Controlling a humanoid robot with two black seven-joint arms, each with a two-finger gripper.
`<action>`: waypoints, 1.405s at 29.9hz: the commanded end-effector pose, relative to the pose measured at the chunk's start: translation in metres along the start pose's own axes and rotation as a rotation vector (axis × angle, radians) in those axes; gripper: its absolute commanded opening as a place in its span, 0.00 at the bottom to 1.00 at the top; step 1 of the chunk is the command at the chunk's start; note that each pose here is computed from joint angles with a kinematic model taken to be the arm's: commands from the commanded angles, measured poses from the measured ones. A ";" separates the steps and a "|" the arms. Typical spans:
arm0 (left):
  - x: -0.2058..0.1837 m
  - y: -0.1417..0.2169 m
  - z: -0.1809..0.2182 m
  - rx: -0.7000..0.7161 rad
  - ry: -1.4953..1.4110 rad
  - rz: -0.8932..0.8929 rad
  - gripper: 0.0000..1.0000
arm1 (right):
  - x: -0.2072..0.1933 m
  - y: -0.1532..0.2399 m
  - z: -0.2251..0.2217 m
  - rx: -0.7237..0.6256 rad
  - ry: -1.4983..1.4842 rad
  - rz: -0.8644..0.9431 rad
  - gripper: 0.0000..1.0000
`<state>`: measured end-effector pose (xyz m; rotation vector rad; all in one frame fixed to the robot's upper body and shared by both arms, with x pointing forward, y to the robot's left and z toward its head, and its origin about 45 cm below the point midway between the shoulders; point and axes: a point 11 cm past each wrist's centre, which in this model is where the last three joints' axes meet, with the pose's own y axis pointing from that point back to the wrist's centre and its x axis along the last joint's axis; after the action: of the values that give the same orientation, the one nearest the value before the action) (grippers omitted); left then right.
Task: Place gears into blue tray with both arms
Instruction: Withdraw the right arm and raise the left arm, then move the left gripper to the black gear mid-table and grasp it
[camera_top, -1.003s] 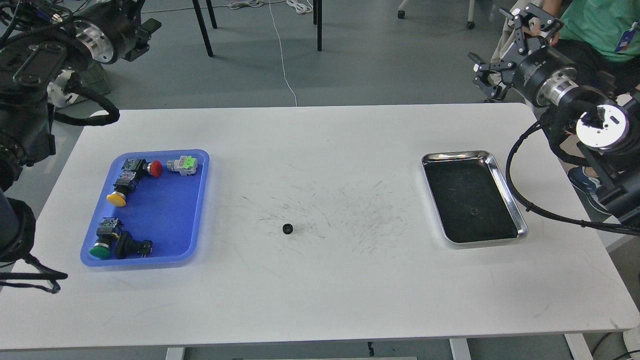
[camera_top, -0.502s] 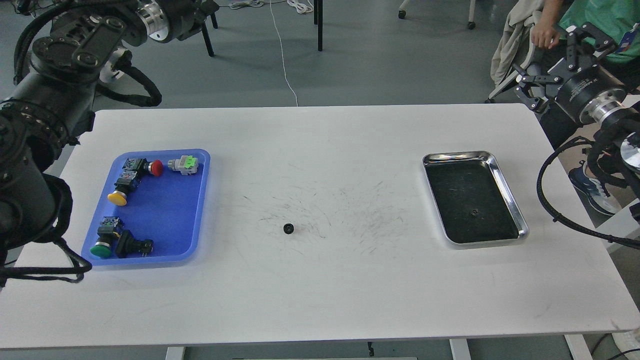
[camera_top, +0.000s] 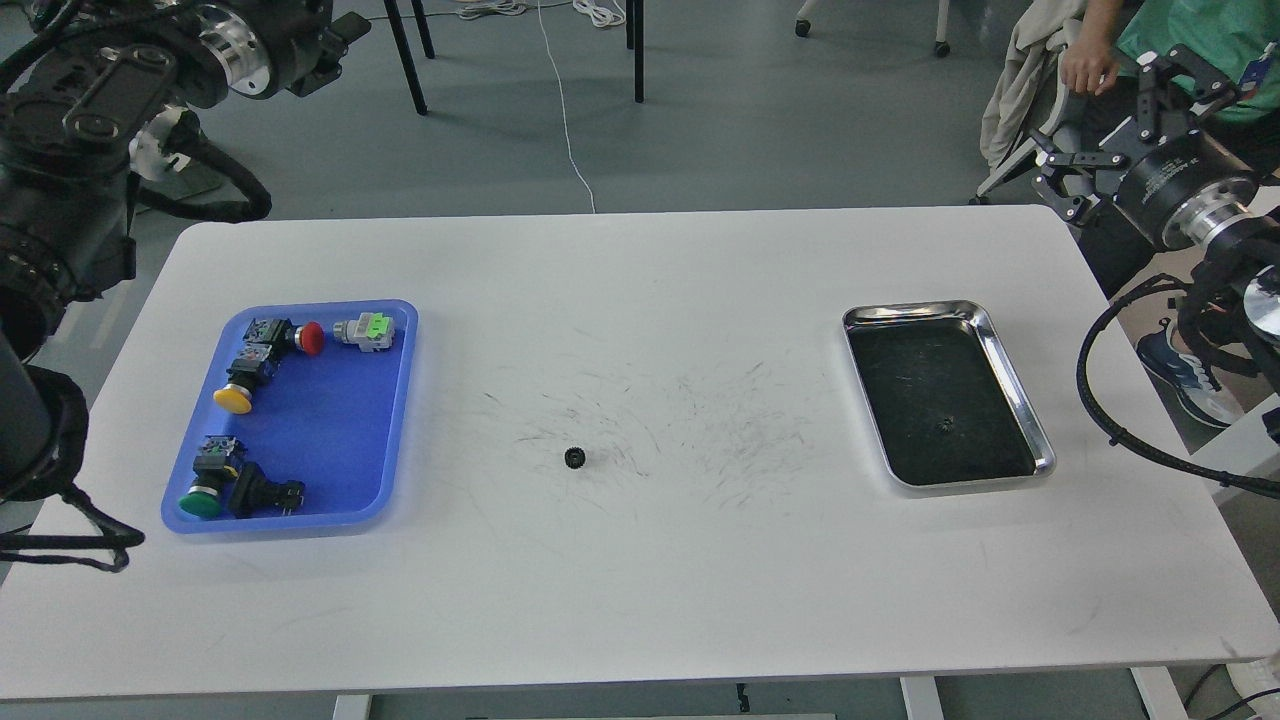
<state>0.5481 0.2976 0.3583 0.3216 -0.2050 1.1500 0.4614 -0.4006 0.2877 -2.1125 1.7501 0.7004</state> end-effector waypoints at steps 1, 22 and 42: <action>-0.019 0.003 -0.001 0.018 -0.035 -0.119 0.99 | 0.000 0.000 0.002 -0.006 0.002 0.000 0.88; -0.142 0.094 -0.085 0.126 -0.216 -0.639 0.99 | 0.060 0.040 0.045 -0.012 -0.159 0.080 0.95; -0.200 0.106 -0.156 0.050 -1.011 -0.760 0.99 | 0.067 0.051 0.093 -0.016 -0.245 0.075 0.99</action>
<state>0.3792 0.2258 0.1736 0.8938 -0.7524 0.2386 0.4050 -0.4171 0.1787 -1.8843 1.6974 0.9482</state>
